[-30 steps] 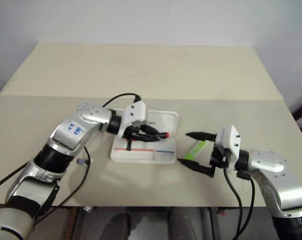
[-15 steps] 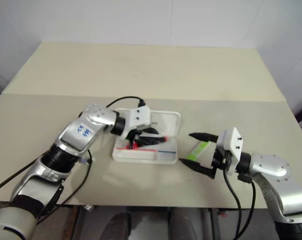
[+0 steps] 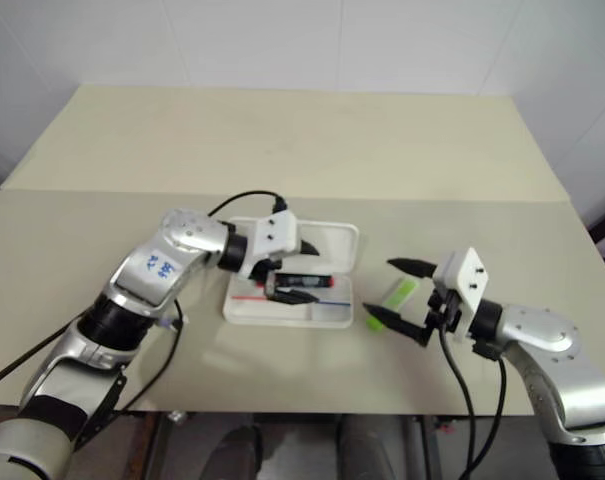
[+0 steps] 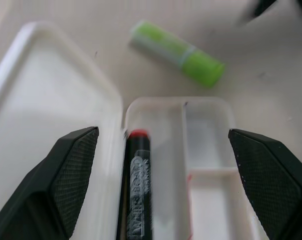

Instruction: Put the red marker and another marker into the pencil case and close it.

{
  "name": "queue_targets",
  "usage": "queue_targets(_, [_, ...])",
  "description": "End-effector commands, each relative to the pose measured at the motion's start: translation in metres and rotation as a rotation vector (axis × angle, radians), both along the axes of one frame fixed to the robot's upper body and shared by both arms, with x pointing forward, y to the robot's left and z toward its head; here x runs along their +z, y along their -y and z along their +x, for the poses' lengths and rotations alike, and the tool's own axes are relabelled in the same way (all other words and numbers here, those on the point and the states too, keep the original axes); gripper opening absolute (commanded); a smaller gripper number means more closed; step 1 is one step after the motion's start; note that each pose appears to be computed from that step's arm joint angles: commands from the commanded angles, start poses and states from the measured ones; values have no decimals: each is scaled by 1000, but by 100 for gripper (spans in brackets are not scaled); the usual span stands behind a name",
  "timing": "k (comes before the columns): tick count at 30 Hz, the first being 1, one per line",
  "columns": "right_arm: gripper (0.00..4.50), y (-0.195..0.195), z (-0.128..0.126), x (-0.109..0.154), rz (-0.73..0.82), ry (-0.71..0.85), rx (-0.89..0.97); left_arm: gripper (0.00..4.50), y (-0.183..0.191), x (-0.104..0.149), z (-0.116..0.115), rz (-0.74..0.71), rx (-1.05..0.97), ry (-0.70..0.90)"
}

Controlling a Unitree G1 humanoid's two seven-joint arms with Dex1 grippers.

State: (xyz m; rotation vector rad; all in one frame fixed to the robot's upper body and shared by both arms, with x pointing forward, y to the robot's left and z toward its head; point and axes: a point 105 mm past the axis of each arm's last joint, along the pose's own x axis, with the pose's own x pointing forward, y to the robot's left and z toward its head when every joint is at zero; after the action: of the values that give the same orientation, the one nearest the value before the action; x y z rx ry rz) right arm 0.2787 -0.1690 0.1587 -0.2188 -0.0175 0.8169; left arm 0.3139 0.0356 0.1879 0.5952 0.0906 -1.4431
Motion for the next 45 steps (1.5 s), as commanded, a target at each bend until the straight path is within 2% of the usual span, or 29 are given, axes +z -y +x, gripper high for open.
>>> queue_targets(1, [450,7,4,-8,4,-20,-165,447,-14,27,-5,-111,-8,114])
queue_targets(5, [450,19,7,-16,12,-55,-322,447,-38,40,-4,-213,-2,182])
queue_targets(8, [450,30,11,-19,36,-87,-458,447,-56,51,-11,-340,-52,181])
queue_targets(14, [450,29,11,-28,79,-215,-610,447,-80,50,-14,-339,-83,201])
queue_targets(19, [450,17,15,-24,120,-257,-644,447,-83,49,-13,-350,-72,209])
queue_targets(34, [450,24,1,-52,37,-483,-793,447,-81,41,-21,-375,-59,198])
queue_targets(39, [450,23,0,-56,19,-519,-800,447,-83,41,-22,-376,-57,197])
queue_targets(45, [450,11,4,-58,-2,-539,-724,447,-83,41,-21,-371,-47,200])
